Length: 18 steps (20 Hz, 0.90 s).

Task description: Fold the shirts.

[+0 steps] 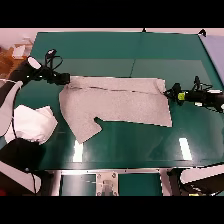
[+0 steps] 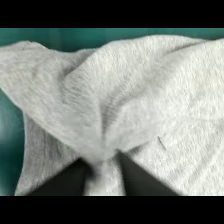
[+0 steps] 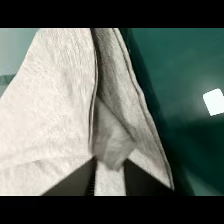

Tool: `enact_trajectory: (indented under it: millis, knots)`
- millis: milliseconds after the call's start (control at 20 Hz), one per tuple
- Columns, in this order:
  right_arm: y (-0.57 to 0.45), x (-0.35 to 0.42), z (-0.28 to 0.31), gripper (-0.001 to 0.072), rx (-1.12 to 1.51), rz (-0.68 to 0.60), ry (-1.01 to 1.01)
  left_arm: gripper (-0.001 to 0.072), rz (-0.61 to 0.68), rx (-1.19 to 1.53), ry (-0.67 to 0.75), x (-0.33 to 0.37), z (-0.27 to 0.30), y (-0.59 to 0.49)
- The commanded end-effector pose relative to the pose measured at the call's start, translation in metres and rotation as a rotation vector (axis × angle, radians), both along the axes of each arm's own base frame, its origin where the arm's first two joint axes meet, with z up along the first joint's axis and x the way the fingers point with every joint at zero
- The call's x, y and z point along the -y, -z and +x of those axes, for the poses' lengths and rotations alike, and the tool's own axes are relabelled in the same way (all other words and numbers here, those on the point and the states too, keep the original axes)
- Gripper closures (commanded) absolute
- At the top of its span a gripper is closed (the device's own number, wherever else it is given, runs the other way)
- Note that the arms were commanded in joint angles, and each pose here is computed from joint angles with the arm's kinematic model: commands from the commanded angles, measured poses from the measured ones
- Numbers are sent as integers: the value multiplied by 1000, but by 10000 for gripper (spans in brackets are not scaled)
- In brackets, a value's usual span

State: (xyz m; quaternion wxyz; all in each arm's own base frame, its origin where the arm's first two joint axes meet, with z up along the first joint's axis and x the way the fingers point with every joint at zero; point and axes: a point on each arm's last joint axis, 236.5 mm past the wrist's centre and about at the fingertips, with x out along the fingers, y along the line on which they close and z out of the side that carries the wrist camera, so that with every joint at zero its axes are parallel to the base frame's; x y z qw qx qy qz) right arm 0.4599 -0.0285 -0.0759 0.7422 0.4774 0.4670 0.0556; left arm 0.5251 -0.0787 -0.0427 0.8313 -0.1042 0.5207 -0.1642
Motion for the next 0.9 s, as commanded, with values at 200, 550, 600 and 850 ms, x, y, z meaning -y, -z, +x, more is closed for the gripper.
enact_trajectory:
  millis: [200,550,600,850]
  knots:
    - [-73,32,-48,440,36,42,-82,157,-109,-365,-53,-33,-77,-39]
    - [-46,0,-169,440,-78,-12,45,157,-121,-477,-184,-31,-226,-15]
    - [-37,-4,-178,440,-85,-24,75,157,-130,-485,-223,-27,-245,-4]
    - [9,-17,-208,418,-166,-22,153,157,-297,-473,-317,22,-279,46]
